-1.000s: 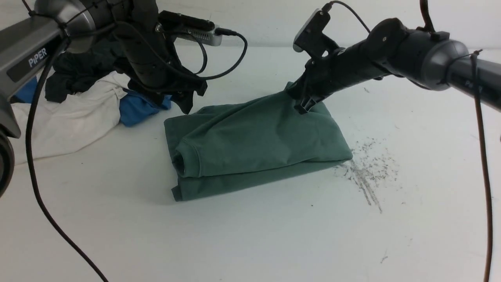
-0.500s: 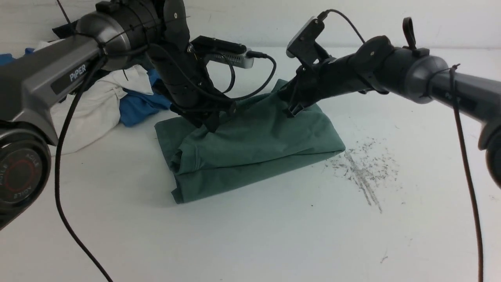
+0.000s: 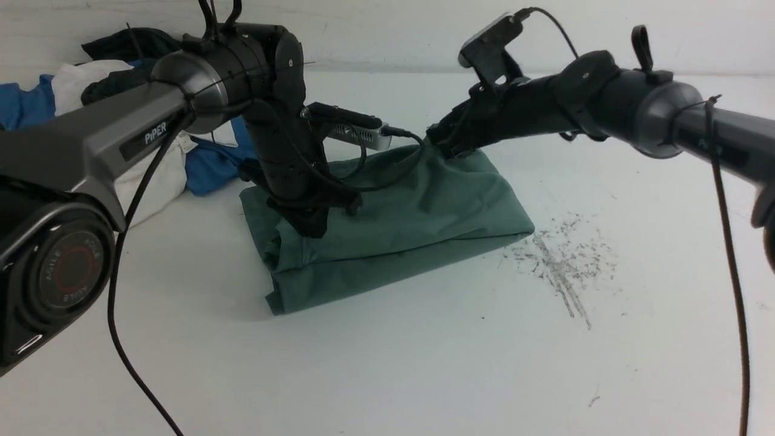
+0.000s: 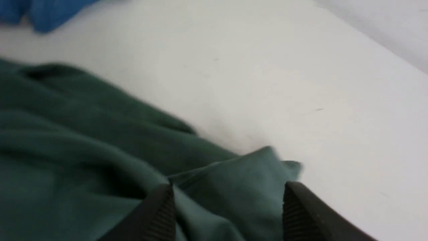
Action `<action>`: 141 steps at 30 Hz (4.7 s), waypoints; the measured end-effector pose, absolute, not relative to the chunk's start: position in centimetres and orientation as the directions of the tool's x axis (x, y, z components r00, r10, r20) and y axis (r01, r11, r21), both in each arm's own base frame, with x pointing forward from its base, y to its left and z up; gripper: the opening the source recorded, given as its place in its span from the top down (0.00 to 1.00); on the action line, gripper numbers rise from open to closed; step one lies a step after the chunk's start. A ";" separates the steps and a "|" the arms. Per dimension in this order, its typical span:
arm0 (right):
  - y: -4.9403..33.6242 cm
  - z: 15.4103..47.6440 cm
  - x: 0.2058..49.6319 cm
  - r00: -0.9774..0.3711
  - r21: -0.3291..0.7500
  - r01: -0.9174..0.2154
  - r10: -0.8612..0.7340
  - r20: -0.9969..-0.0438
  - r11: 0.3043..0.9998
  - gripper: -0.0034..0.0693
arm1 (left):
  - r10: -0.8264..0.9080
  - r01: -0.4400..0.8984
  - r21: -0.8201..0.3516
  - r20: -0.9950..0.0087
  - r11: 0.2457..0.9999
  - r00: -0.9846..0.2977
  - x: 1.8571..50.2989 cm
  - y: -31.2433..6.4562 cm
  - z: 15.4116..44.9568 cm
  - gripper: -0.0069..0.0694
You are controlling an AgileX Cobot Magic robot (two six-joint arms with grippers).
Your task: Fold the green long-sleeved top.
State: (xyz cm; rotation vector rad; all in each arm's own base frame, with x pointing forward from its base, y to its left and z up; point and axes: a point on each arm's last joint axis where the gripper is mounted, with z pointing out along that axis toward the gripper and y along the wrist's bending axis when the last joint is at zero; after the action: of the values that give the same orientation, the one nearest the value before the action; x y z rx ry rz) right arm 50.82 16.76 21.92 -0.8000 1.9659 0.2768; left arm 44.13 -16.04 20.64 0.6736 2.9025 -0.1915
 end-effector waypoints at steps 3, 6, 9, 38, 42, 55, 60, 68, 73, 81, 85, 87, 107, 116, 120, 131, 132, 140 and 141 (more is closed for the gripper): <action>14.7 23.7 50.5 -0.406 -0.050 -0.600 -0.358 -0.841 0.798 0.55 | 0.433 0.452 -0.089 -0.177 0.887 -0.884 44.0 -16.4 20.6 0.91; 12.9 24.3 49.7 -0.544 0.078 -0.576 -0.311 -0.779 0.813 0.76 | 0.446 0.466 -0.090 -0.175 0.880 -0.878 43.8 -17.0 20.5 0.92; 11.4 23.8 48.5 -0.709 0.232 -0.521 -0.266 -0.653 0.821 0.92 | 0.466 0.485 -0.091 -0.169 0.870 -0.868 43.2 -18.2 20.4 0.92; 18.3 20.2 46.1 -0.718 0.179 -0.632 -0.483 -0.501 0.754 0.97 | 0.385 0.390 -0.075 -0.080 0.918 -0.920 38.2 -17.2 21.1 0.92; 18.3 17.6 46.5 -0.726 0.157 -0.632 -0.509 -0.462 0.759 0.97 | 0.339 0.339 -0.069 -0.001 0.938 -0.941 37.8 -16.6 18.1 0.92; 16.9 16.1 45.3 -0.825 0.142 -0.555 -0.520 -0.221 0.820 0.97 | 0.360 0.360 -0.044 0.002 0.932 -0.933 36.6 -16.9 17.4 0.92; 16.2 16.0 44.1 -0.846 0.120 -0.525 -0.501 -0.181 0.843 0.97 | 0.366 0.368 -0.033 -0.051 0.929 -0.929 36.2 -16.5 19.9 0.92; 14.4 15.7 38.3 -0.894 0.165 -0.447 -0.441 -0.078 0.879 0.97 | 0.403 0.408 0.021 -0.208 0.913 -0.891 34.3 -15.2 26.8 0.92; 13.3 15.8 34.6 -0.917 0.195 -0.393 -0.399 -0.011 0.899 0.97 | 0.420 0.418 0.064 -0.246 0.906 -0.873 33.8 -14.6 28.4 0.92; 11.9 17.7 32.7 -0.925 0.115 -0.377 -0.379 -0.007 0.919 0.97 | 0.464 0.462 0.068 -0.251 0.884 -0.850 33.7 -14.6 28.6 0.92; 11.8 21.2 32.7 -0.919 0.101 -0.394 -0.390 -0.060 0.913 0.97 | 0.491 0.498 0.038 -0.253 0.866 -0.834 33.5 -14.9 28.6 0.92; 11.8 23.1 32.8 -0.913 0.089 -0.403 -0.394 -0.104 0.911 0.97 | 0.495 0.505 0.029 -0.256 0.862 -0.830 33.5 -15.0 28.6 0.92; 13.1 22.1 38.0 -0.899 0.043 -0.416 -0.403 -0.174 0.909 0.97 | 0.421 0.484 -0.122 -0.342 0.866 -0.840 36.3 -17.7 24.3 0.92; 11.7 17.6 42.5 -0.907 0.077 -0.318 -0.279 -0.314 0.945 0.97 | 0.389 0.463 -0.167 -0.345 0.870 -0.854 38.2 -18.9 19.5 0.92; 11.9 16.2 43.6 -0.909 0.091 -0.316 -0.274 -0.314 0.944 0.97 | 0.385 0.461 -0.168 -0.351 0.871 -0.854 38.2 -18.9 19.8 0.92; 10.9 22.4 43.0 -0.839 -0.003 -0.382 -0.348 -0.419 0.924 0.97 | 0.384 0.474 -0.169 -0.385 0.864 -0.839 37.3 -18.6 22.8 0.92; 10.8 22.4 43.0 -0.839 -0.004 -0.381 -0.347 -0.418 0.925 0.97 | 0.384 0.474 -0.169 -0.389 0.864 -0.838 37.2 -18.6 23.0 0.92; 8.1 23.8 42.7 -0.873 0.036 -0.318 -0.278 -0.401 0.947 0.97 | 0.381 0.482 -0.151 -0.430 0.863 -0.818 36.6 -18.0 25.3 0.92; 7.8 23.7 42.6 -0.883 0.058 -0.317 -0.272 -0.382 0.947 0.97 | 0.357 0.459 -0.158 -0.432 0.874 -0.828 36.7 -17.5 25.6 0.92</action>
State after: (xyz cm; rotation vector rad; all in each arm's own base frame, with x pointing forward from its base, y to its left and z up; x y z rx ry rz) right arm 42.60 7.78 23.71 -0.4274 2.7247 0.1675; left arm 36.73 -17.46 25.62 0.6022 2.6507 -0.3590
